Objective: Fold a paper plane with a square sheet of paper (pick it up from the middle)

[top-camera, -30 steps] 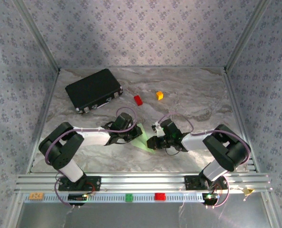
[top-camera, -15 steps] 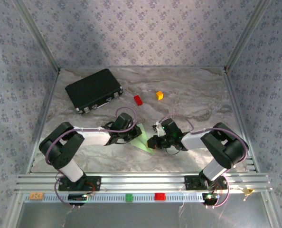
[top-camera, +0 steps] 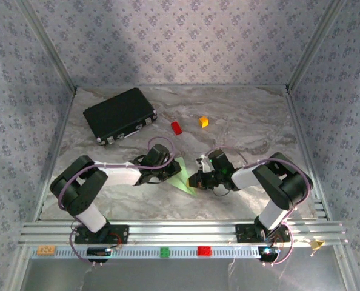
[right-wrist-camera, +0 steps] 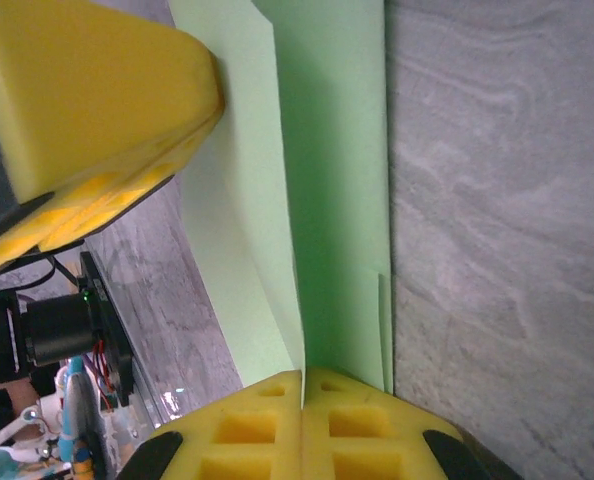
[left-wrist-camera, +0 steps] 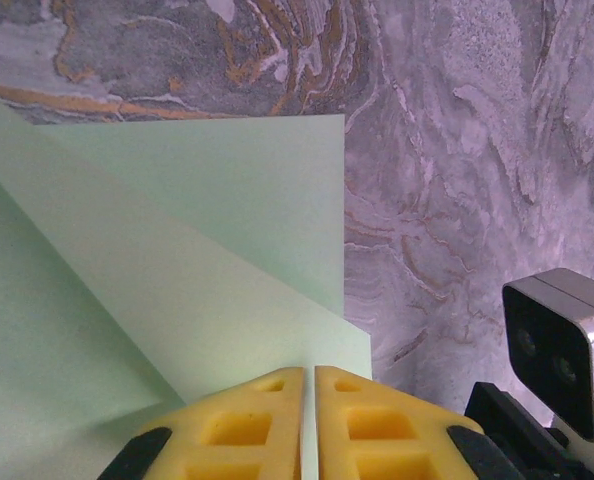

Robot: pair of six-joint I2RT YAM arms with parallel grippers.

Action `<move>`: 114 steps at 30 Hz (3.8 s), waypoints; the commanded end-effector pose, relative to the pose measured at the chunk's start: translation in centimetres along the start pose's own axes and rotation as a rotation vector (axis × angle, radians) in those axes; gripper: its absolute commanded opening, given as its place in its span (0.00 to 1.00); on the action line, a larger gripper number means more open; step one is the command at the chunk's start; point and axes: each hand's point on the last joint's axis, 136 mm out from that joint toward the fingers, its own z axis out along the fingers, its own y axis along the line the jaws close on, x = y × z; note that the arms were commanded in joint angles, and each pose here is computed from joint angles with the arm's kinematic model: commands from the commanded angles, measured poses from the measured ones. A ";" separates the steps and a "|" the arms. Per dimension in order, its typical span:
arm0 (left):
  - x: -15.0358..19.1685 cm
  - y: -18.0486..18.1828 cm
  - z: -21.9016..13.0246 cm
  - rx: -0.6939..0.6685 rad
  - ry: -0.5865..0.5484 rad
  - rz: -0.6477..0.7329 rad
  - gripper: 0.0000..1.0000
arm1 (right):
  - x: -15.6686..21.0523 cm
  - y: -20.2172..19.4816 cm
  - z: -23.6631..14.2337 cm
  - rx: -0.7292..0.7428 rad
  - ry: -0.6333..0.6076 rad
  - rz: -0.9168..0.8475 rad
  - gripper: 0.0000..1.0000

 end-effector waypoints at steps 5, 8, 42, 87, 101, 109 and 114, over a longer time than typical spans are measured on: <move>-0.1 -0.9 1.0 0.019 0.029 0.024 0.11 | 0.1 -1.6 0.4 0.054 -0.013 0.047 0.08; 0.0 -0.9 1.1 0.019 0.032 0.027 0.11 | 0.1 -1.4 0.2 0.057 -0.021 0.044 0.09; 0.4 -0.2 2.3 -0.009 0.072 0.049 0.12 | 0.8 -3.5 0.4 0.125 -0.025 0.119 0.02; 1.3 2.5 2.6 -0.070 0.092 0.025 0.09 | 4.7 -2.3 -1.7 0.125 0.082 0.087 0.10; 1.4 2.5 2.7 -0.070 0.095 0.024 0.08 | 5.6 -2.6 -2.1 0.138 0.100 0.096 0.14; 1.4 2.6 2.7 -0.071 0.095 0.021 0.08 | 6.5 -3.9 -2.3 0.187 0.111 0.110 0.10; 1.4 2.5 2.7 -0.069 0.096 0.021 0.08 | 6.7 -3.9 -2.3 0.188 0.113 0.114 0.07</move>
